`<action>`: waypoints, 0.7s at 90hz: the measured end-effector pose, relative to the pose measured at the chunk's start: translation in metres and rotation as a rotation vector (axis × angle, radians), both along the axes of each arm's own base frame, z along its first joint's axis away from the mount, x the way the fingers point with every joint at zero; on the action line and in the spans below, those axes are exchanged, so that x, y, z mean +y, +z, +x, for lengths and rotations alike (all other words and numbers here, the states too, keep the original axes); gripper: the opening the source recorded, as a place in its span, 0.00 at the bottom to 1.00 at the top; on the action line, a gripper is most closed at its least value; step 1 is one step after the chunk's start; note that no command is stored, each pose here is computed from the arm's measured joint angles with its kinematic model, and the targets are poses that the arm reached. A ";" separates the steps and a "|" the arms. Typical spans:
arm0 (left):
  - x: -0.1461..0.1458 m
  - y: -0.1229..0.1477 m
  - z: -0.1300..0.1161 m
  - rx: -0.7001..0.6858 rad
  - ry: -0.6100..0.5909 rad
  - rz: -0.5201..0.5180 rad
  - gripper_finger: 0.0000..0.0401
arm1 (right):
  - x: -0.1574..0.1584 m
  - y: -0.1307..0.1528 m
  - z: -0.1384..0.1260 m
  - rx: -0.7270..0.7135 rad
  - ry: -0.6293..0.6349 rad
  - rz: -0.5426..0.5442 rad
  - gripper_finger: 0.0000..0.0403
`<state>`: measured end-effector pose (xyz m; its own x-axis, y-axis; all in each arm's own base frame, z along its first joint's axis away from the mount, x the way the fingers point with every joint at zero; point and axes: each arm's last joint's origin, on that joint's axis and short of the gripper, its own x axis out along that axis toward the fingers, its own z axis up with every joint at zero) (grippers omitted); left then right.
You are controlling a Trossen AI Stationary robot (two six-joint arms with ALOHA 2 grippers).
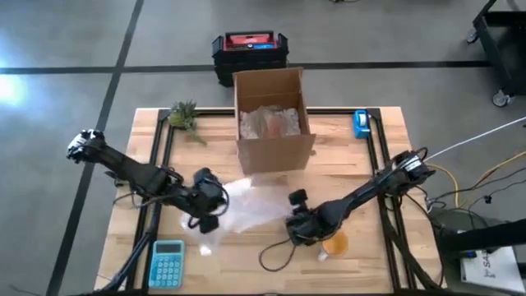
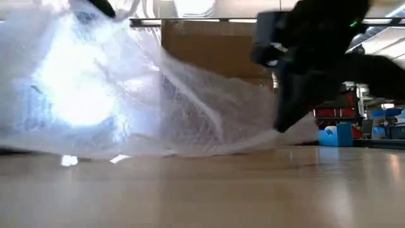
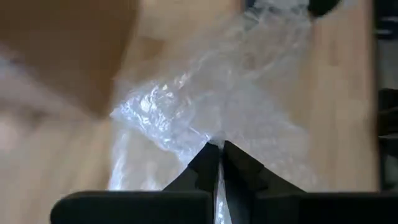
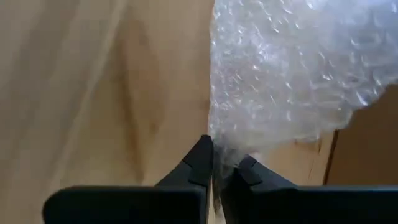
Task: Wrap mug
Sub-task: Wrap the yellow mug with bubble wrap
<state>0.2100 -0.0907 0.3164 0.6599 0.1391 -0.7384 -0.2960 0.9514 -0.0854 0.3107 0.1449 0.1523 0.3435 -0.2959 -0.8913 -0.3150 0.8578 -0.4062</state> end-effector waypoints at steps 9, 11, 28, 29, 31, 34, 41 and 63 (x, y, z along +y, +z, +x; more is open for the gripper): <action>0.008 0.006 -0.012 -0.015 0.071 0.015 0.00 | -0.003 0.000 -0.013 0.032 -0.027 -0.016 0.00; 0.009 0.007 -0.015 -0.015 0.082 0.012 0.00 | -0.003 0.000 -0.016 0.034 -0.033 -0.016 0.00; 0.017 0.008 -0.025 -0.014 0.208 0.048 0.00 | -0.008 0.006 -0.027 0.017 -0.092 -0.001 0.00; 0.017 0.008 -0.025 -0.015 0.213 0.050 0.00 | -0.008 0.006 -0.027 0.016 -0.098 -0.001 0.00; 0.018 0.007 -0.024 -0.016 0.222 0.052 0.00 | -0.009 0.006 -0.028 0.015 -0.106 0.001 0.00; 0.018 0.005 -0.024 -0.014 0.230 0.059 0.00 | -0.010 0.005 -0.028 0.022 -0.109 0.004 0.00; 0.018 -0.003 -0.020 0.015 0.243 0.083 0.00 | -0.010 0.009 -0.029 0.045 -0.107 0.023 0.00; 0.030 -0.037 -0.019 0.143 0.290 0.159 0.00 | -0.013 0.034 -0.047 0.187 -0.167 0.077 0.05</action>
<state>0.1909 -0.0605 0.2794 0.4681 0.4261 -0.7742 -0.5535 0.8243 0.1190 0.2640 0.1315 0.1866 0.1228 -0.2636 -0.9568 -0.2300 0.9303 -0.2858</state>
